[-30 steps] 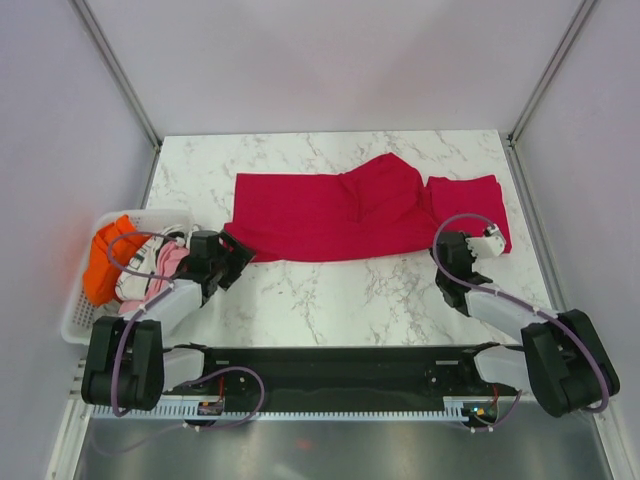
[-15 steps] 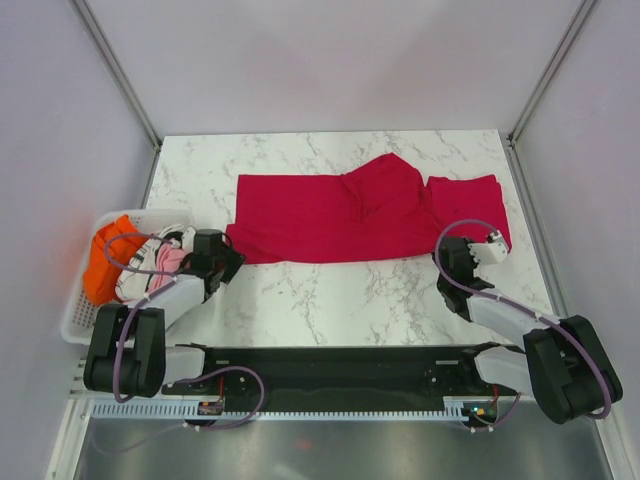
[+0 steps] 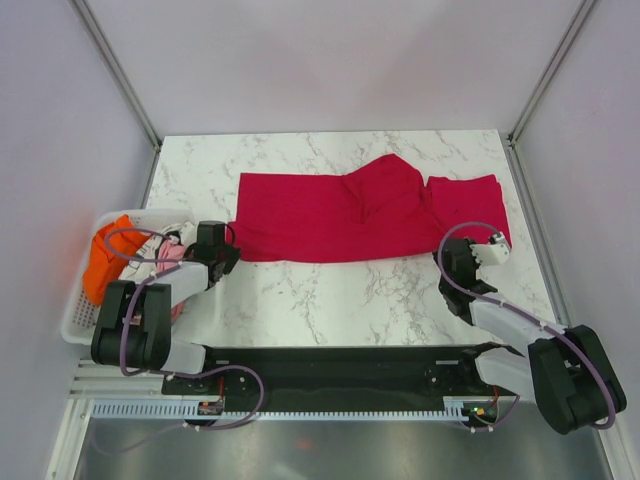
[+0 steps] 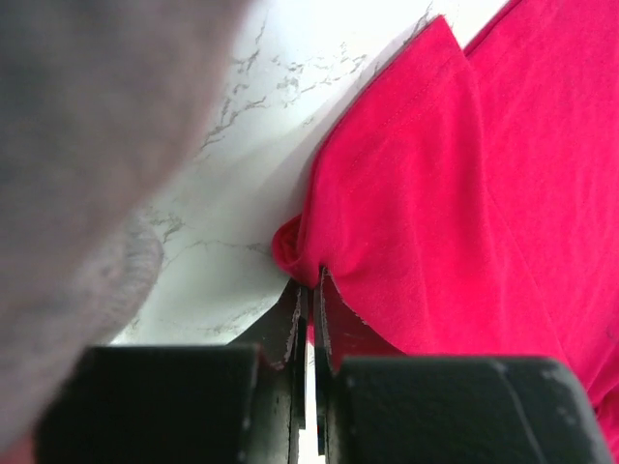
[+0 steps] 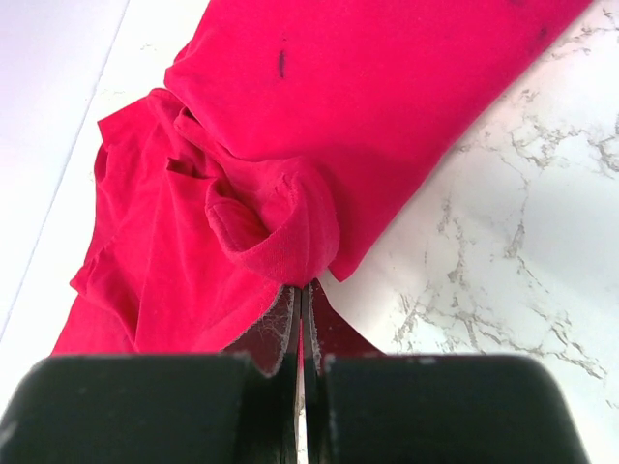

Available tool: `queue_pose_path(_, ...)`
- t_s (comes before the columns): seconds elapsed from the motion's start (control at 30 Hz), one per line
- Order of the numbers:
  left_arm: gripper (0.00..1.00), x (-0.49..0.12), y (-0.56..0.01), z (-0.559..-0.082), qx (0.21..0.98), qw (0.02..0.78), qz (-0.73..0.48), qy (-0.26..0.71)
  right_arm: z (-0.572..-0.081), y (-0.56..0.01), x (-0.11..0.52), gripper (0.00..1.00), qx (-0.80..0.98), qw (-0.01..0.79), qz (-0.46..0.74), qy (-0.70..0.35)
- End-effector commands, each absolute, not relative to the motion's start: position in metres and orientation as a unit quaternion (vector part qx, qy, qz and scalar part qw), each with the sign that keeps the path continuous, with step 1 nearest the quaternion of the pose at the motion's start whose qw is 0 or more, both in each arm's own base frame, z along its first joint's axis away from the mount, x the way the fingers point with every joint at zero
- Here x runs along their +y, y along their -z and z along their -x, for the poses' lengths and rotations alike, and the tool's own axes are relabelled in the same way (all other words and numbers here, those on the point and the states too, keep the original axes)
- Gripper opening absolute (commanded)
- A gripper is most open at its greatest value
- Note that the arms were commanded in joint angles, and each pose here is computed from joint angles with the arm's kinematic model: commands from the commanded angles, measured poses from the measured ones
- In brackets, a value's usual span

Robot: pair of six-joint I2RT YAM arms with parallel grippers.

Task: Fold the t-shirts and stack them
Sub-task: Fold the tshirt

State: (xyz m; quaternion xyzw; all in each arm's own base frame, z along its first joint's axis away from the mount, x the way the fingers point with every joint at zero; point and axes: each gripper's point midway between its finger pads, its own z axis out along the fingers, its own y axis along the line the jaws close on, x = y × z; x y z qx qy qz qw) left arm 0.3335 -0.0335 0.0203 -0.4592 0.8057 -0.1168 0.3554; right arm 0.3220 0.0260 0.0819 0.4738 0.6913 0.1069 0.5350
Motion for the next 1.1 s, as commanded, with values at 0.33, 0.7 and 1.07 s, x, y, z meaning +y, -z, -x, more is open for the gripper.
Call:
queue_pose_path(0.33,0.02,-0.014,-0.131,-0.392,0.806,0.380,0.434,0.134,-0.384,-0.182,0.047,0.00,0.687,0.559,-0.448,-0.118)
queue_pose_path(0.7,0.02,0.005,-0.343,-0.348,0.725,0.540,0.380,0.195,-0.355,-0.349,0.056,0.00,0.645,0.632,-0.377,-0.205)
queue_pose_path(1.07,0.02,0.000,-0.436,-0.341,0.708,0.580,0.342,0.214,-0.324,-0.455,0.043,0.00,0.599,0.698,-0.329,-0.213)
